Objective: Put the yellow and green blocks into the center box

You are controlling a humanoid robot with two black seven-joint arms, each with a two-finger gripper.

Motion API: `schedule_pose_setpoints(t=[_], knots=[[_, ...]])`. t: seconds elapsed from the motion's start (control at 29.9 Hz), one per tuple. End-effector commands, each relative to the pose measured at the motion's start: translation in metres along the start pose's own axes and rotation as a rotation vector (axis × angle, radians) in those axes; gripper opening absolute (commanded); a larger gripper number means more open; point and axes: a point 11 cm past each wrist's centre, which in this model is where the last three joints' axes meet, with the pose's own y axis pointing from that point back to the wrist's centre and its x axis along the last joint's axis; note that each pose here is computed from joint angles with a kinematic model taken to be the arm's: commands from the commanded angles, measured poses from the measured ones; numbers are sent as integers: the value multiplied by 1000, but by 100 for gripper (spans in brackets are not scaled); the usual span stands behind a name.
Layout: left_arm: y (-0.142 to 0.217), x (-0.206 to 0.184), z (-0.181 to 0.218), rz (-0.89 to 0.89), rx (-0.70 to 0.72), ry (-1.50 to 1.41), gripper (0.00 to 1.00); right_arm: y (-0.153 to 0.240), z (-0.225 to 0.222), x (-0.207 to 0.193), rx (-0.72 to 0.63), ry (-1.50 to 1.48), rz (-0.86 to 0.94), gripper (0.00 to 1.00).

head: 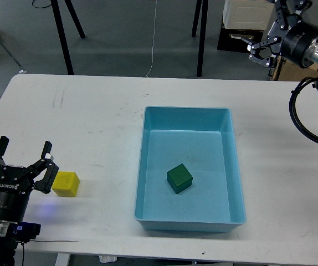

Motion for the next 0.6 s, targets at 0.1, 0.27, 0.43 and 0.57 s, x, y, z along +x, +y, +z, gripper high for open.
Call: schedule_pose_setpoints(t=[0.1, 0.27, 0.43, 0.57], knots=[[-3, -2, 1, -8, -1, -3, 100, 78, 19, 42, 244, -311, -27, 99], [-3, -3, 3, -10, -1, -9, 100, 139, 69, 40, 302, -431, -15, 99], [-5, -4, 5, -17, -6, -12, 100, 193, 132, 39, 356, -598, 80, 99], [-8, -6, 6, -27, -12, -14, 100, 204, 159, 33, 338, -658, 114, 99]])
